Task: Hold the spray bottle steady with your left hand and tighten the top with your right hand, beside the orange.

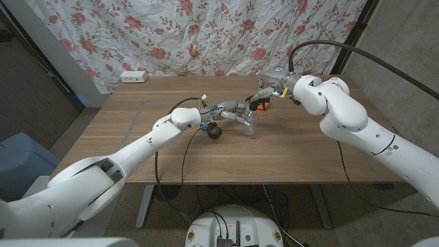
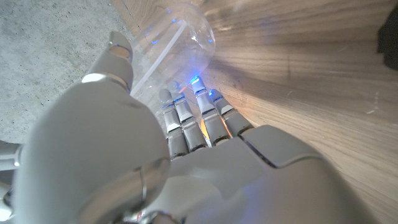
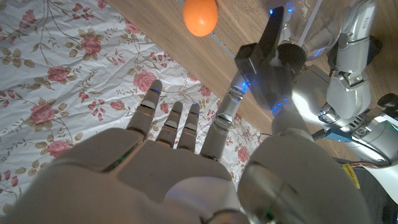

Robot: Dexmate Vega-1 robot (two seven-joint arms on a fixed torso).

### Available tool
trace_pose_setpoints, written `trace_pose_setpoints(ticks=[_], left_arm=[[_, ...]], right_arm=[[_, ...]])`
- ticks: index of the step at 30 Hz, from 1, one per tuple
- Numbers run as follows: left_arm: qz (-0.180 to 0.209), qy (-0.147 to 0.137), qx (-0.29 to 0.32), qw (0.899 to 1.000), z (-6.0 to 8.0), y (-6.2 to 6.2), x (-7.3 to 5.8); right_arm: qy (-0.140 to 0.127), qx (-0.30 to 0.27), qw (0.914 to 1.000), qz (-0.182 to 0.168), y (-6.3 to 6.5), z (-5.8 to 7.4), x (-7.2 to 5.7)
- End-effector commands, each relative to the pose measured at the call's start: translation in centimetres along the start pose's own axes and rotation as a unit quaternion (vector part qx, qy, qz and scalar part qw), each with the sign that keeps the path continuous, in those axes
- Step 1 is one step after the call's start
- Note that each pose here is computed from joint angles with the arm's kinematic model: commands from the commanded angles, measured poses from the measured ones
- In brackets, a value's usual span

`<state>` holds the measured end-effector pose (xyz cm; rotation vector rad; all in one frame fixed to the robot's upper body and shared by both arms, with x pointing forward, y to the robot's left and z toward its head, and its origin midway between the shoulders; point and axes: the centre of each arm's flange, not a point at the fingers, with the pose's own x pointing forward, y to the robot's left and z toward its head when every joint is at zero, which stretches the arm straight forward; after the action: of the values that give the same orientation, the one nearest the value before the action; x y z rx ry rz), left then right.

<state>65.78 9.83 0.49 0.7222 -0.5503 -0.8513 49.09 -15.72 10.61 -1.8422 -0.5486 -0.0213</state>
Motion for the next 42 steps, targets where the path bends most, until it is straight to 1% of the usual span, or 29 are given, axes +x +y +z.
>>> trace_pose_setpoints(ticks=[1, 9, 23, 33, 42], left_arm=[[0.0, -0.002, -0.001, 1.0, 0.0, -0.3, 0.0], [0.001, -0.002, -0.001, 1.0, -0.1, -0.4, 0.0], [-0.001, -0.003, -0.004, 1.0, -0.2, -0.4, 0.3], [-0.004, -0.003, -0.004, 1.0, -0.3, -0.3, 0.4], [-0.004, -0.003, -0.004, 1.0, -0.3, -0.3, 0.4]], right_arm=[[0.01, 0.002, 0.9998, -0.016, 0.2, 0.7, -0.4], [0.013, 0.007, 0.9997, -0.018, 0.3, 1.0, -0.3], [0.032, 0.012, 0.9991, -0.027, 0.6, 1.4, -0.1], [0.046, 0.013, 0.9986, -0.024, 0.7, 1.5, 0.0], [0.057, 0.02, 0.9981, -0.014, 1.0, 1.7, 0.2]])
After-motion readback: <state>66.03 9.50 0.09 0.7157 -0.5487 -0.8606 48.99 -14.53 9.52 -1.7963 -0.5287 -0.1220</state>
